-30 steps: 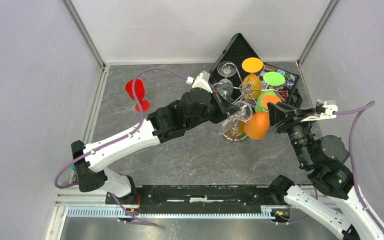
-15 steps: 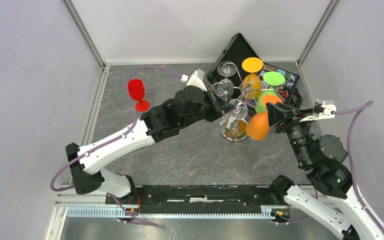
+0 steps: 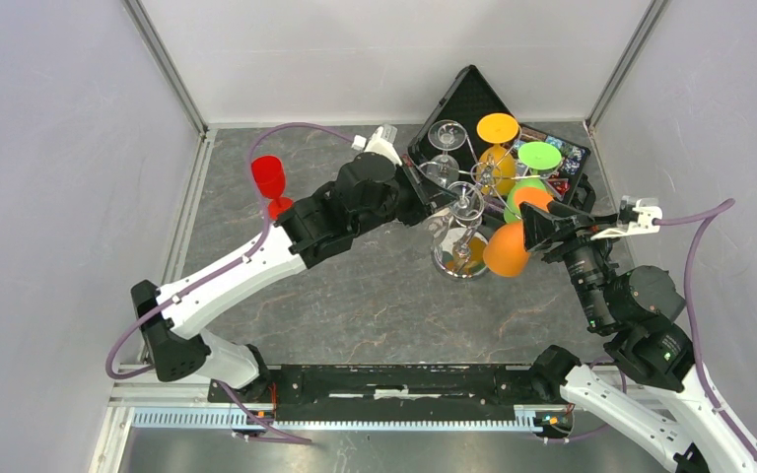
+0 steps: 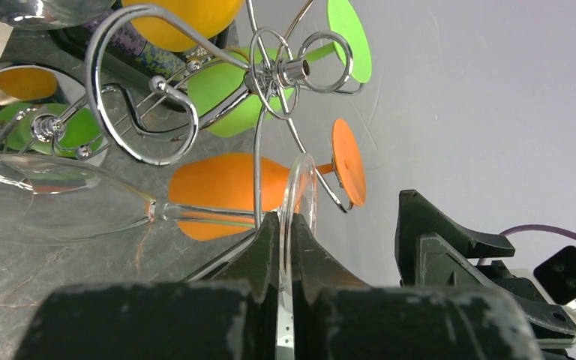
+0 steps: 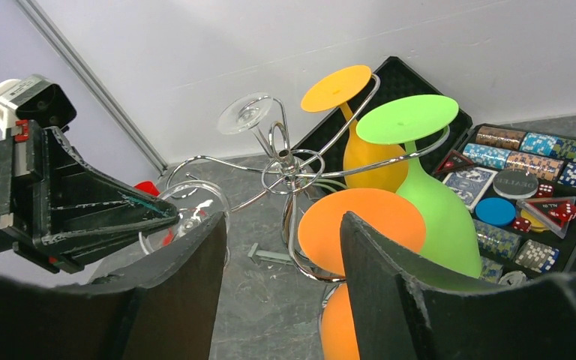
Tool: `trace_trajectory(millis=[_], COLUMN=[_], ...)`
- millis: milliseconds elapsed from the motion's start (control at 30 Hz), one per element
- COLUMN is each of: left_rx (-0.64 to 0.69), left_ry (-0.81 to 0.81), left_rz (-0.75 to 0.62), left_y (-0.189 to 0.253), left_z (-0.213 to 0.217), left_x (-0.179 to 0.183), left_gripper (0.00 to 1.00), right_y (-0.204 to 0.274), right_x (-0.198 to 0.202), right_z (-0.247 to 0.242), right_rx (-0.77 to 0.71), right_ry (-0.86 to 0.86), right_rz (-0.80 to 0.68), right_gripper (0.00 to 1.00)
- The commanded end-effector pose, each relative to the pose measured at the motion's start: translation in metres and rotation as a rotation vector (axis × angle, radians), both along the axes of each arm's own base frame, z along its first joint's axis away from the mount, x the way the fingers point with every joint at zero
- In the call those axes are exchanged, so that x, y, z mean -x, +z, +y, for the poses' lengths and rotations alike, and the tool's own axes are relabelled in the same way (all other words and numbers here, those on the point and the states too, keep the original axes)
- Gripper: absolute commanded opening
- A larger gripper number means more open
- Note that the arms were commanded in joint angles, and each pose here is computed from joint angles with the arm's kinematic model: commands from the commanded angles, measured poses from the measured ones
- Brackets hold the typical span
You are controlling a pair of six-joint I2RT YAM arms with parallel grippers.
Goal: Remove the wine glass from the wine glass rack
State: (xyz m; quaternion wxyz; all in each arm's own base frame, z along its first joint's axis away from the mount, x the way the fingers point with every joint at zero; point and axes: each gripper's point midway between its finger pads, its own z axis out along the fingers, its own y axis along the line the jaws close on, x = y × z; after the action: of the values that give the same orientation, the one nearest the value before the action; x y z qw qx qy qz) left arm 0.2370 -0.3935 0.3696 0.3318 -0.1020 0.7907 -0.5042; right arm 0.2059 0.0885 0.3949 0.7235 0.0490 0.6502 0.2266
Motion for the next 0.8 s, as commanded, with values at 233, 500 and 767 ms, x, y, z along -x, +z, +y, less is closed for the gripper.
trace_trajectory(millis=[233, 500, 767], left_rx=[0.112, 0.130, 0.203], left_ry=[-0.241, -0.300, -0.418], left_rz=[-0.043, -0.042, -0.052], left_y=[0.033, 0.036, 0.059], left_z=[-0.046, -0.051, -0.044], left_x=[0.016, 0.030, 0.063], left_gripper=[0.02, 0.02, 0.02], right_y=[0.005, 0.008, 0.016], right_x=[0.000, 0.003, 0.012], right_z=[-0.001, -0.008, -0.013], right_rx=[-0.024, -0.036, -0.079], right_ry=[-0.007, -0.024, -0.006], right_rz=[-0.017, -0.026, -0.070], right_gripper=[0.76, 0.81, 0.85])
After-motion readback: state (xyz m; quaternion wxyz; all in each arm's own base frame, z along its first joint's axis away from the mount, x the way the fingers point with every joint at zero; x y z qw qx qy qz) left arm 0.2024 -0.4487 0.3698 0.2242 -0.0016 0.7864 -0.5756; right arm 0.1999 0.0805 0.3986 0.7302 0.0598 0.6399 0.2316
